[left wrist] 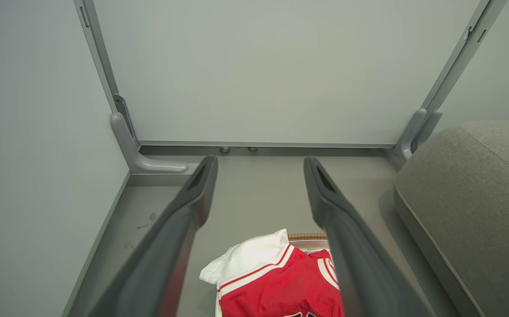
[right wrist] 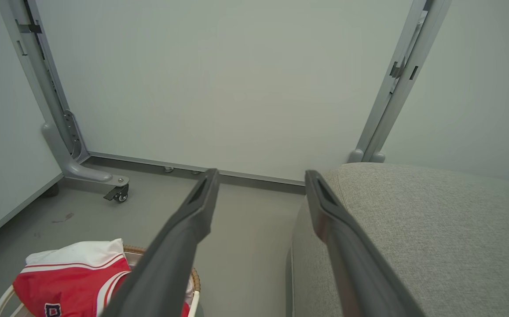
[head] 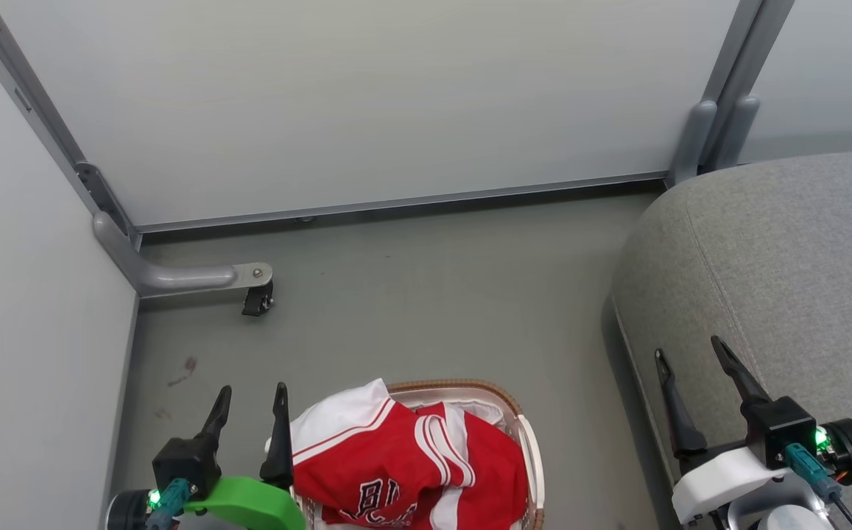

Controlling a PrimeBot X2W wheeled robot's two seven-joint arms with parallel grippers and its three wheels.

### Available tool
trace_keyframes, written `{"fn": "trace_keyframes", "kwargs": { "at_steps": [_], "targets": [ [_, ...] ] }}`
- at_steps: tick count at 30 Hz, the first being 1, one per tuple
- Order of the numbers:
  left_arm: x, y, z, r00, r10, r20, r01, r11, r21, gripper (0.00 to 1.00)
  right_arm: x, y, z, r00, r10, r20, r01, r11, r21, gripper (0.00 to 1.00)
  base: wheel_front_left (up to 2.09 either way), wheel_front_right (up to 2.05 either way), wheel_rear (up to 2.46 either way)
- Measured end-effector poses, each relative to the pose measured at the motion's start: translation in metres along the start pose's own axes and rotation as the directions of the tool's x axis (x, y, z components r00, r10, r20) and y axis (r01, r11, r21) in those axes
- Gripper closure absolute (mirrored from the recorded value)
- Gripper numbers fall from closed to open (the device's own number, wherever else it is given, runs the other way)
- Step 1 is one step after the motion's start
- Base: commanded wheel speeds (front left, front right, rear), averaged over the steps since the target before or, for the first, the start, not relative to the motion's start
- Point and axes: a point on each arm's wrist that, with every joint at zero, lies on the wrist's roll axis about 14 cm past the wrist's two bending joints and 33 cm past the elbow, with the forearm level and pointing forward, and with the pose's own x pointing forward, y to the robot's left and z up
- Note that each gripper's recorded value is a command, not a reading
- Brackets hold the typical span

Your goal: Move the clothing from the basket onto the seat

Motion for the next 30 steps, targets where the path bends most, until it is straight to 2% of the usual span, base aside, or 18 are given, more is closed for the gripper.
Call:
{"fn": "trace_keyframes", "kwargs": {
  "at_steps": [7, 17, 23, 30],
  "targets": [
    [0.006, -0.012, -0.012, 0.998, -0.048, -0.039, 0.048, 0.999, 0.002, 0.00, 0.006, -0.003, -0.002, 1.000, -0.006, -0.003, 0.006, 1.000, 0.003, 0.00, 0.00, 0.00, 0.00],
    [0.034, -0.059, -0.048, 0.960, -0.230, -0.160, 0.236, 0.971, 0.023, 0.00, 0.039, -0.011, -0.006, 1.000, -0.018, 0.008, 0.018, 1.000, 0.009, 0.00, 0.00, 0.00, 0.00],
    [0.045, -0.084, -0.097, 0.888, -0.337, -0.313, 0.365, 0.930, 0.032, 0.00, 0.060, -0.020, -0.017, 0.999, -0.036, -0.001, 0.036, 0.999, 0.020, 0.00, 0.00, 0.00, 0.00],
    [0.039, -0.101, -0.163, 0.759, -0.416, -0.501, 0.488, 0.873, 0.014, 0.00, 0.073, -0.032, -0.039, 0.997, -0.060, -0.039, 0.062, 0.998, 0.033, 0.00, 0.00, 0.00, 0.00]
  ]
}}
